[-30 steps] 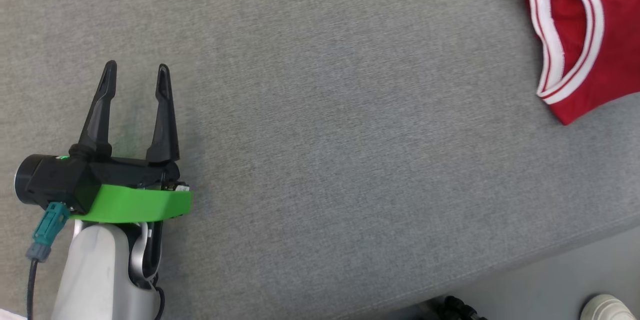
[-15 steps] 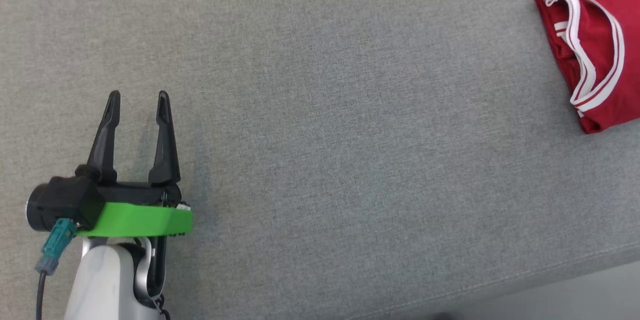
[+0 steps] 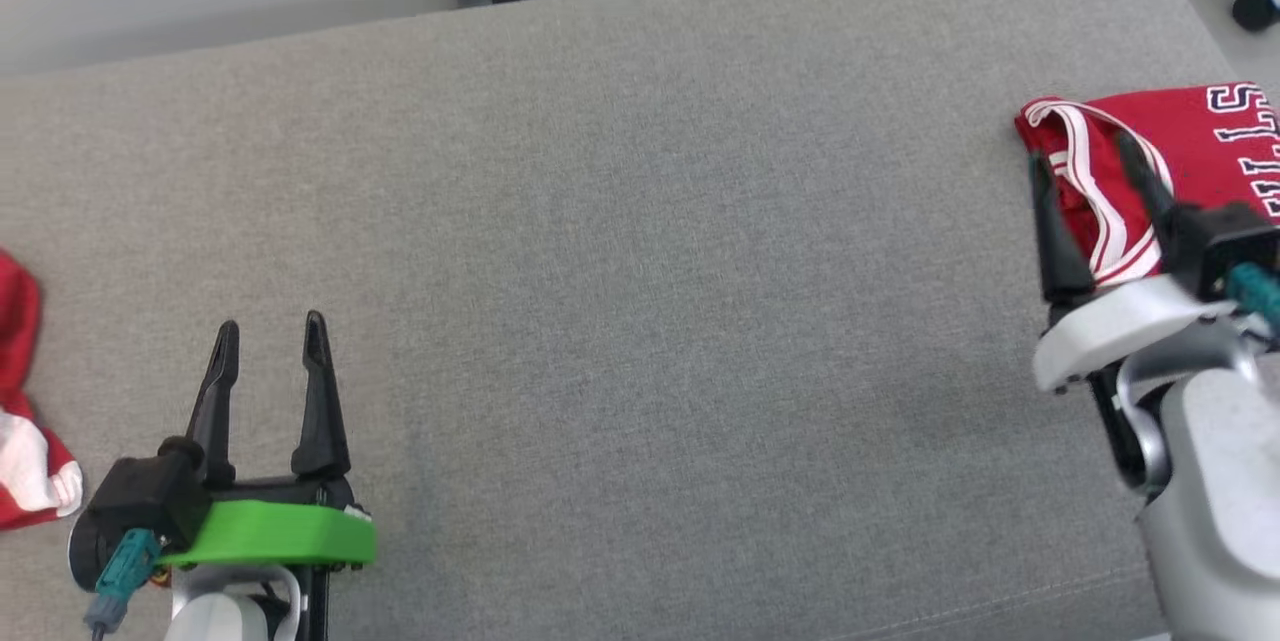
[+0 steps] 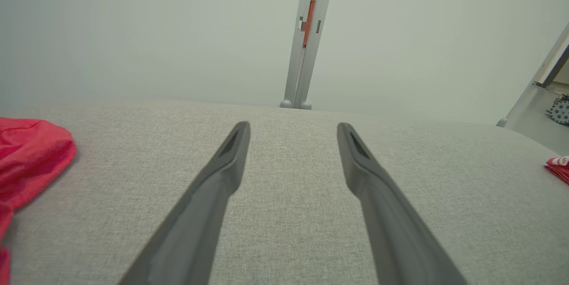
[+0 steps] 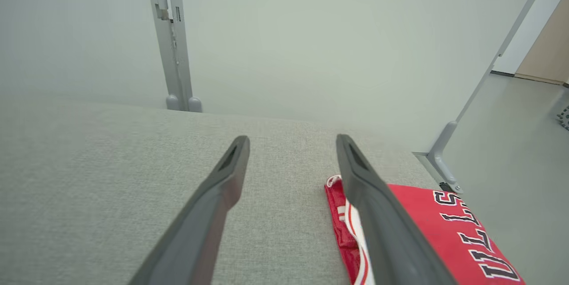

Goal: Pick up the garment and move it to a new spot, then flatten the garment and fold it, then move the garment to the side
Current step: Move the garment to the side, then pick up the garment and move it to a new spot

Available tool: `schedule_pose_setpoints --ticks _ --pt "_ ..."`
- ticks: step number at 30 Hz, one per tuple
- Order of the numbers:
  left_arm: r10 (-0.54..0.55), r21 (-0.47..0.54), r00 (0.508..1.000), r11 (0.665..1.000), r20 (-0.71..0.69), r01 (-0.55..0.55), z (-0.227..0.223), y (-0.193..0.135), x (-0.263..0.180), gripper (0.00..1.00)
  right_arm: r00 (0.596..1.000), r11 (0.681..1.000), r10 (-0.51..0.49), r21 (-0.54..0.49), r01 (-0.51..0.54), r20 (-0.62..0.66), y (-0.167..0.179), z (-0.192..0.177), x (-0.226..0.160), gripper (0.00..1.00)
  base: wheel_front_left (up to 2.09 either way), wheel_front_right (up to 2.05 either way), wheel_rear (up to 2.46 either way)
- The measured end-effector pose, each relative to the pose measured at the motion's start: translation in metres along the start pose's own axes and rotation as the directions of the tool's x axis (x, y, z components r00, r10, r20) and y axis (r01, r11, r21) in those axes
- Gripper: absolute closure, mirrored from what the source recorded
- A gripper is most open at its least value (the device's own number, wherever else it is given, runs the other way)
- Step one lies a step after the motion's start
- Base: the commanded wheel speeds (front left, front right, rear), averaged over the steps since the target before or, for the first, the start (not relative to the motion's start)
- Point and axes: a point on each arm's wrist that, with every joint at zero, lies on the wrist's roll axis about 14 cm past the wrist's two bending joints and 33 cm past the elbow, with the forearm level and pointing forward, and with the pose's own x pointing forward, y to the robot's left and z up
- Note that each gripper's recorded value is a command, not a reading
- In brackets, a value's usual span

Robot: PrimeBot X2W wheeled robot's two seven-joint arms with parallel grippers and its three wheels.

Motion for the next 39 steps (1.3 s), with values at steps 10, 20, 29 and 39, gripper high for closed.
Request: schedule_pose_setpoints --ticks 10,20,29,39 --pt "0.075 0.008 0.997 0.997 0.028 -0.075 0.020 0.016 -0.047 0.00 0.996 0.978 0.088 0.189 -0.091 0.025 0.069 -0.004 -0.051 0.00 0.00 0.00 0.00" --pt "0.140 0.004 0.989 0.990 0.057 -0.140 0.031 0.028 -0.076 0.00 0.995 0.968 0.093 0.232 -0.100 0.040 0.081 -0.004 -0.064 0.00 0.00 0.00 0.00" --pt "0.153 0.002 0.987 0.988 0.053 -0.154 0.029 0.029 -0.085 0.00 0.993 0.966 0.115 0.231 -0.118 0.029 0.090 -0.007 -0.066 0.00 0.00 0.00 0.00" --pt "0.155 -0.001 0.987 0.988 0.051 -0.155 0.029 0.029 -0.083 0.00 0.993 0.966 0.120 0.228 -0.122 0.023 0.091 -0.008 -0.063 0.00 0.00 0.00 0.00"
